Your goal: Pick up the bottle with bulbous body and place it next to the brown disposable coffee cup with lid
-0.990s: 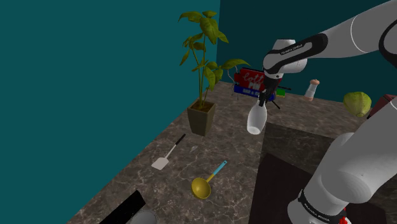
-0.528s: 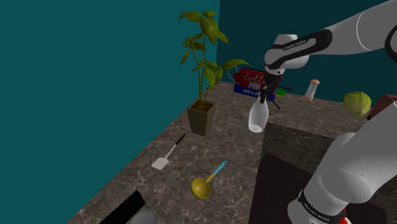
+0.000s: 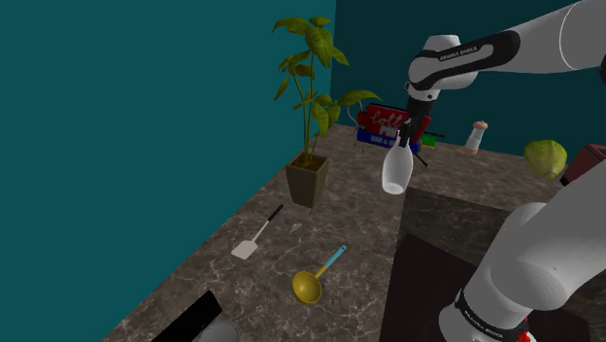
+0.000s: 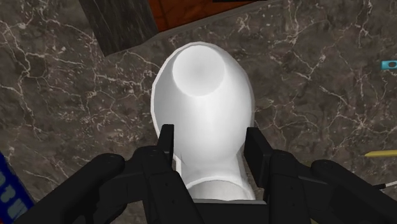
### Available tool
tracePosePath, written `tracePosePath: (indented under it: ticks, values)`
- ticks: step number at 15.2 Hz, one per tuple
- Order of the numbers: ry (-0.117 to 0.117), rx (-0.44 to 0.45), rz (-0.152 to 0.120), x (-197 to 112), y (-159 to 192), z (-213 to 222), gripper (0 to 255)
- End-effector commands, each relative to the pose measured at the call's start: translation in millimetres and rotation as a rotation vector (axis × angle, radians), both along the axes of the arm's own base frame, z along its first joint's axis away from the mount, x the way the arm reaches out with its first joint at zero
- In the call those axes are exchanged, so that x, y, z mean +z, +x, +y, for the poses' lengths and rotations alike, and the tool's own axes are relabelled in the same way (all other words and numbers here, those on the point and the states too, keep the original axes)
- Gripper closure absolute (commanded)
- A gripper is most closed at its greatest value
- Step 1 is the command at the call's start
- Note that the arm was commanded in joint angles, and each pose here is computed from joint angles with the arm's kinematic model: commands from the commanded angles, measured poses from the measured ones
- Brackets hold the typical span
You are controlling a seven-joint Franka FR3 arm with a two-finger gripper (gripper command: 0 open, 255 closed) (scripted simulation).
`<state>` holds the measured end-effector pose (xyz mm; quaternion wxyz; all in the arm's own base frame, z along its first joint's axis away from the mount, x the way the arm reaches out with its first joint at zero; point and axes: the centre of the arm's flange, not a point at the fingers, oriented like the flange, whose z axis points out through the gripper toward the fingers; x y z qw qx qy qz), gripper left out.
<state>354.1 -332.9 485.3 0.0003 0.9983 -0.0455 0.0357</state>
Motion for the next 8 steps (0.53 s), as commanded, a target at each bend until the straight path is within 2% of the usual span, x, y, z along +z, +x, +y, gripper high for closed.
tracePosePath:
  ticks: [1,8]
  values:
    - [0.0,0.0,0.0,10,0,0,255]
    - [0.0,0.0,0.0,47,0,0,255]
